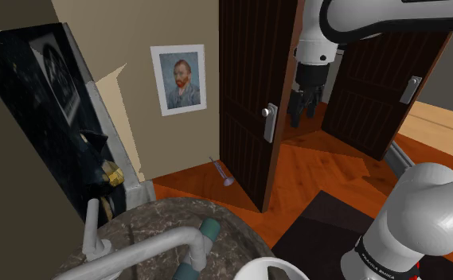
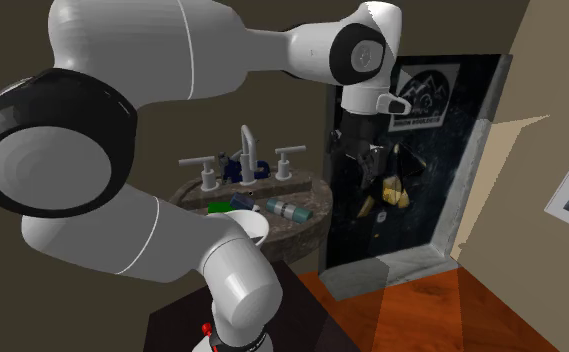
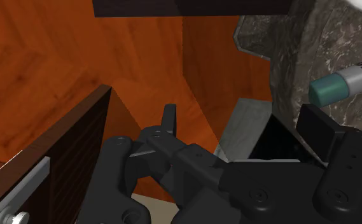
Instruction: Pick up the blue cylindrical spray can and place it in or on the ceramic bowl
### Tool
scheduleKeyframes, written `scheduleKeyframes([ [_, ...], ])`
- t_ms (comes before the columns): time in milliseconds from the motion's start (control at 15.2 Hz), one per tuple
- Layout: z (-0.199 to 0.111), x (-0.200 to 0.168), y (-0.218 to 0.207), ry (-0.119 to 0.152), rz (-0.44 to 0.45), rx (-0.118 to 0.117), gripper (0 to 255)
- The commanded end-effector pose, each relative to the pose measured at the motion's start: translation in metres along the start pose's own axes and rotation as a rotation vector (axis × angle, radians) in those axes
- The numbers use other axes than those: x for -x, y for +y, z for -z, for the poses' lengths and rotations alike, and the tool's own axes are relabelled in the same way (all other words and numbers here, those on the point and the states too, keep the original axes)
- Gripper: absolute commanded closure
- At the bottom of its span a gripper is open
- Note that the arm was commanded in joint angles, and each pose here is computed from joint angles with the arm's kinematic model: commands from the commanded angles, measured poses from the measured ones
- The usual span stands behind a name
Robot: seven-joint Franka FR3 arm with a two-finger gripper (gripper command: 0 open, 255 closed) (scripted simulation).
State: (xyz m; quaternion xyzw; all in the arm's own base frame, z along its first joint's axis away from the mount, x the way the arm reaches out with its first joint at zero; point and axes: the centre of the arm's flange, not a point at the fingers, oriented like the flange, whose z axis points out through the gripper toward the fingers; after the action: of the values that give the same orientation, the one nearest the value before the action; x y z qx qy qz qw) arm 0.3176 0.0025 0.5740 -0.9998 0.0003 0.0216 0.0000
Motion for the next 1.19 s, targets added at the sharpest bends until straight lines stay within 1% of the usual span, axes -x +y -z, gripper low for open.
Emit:
scheduleKeyframes([
  [0,0.000,0.000,0.000,0.000,0.000,0.000,0],
  [594,-0.076,0.011,-0.090,0.008,-0.233,-0.004,0],
  [1122,-0.143,0.002,-0.170,0.015,-0.441,-0.008,0],
])
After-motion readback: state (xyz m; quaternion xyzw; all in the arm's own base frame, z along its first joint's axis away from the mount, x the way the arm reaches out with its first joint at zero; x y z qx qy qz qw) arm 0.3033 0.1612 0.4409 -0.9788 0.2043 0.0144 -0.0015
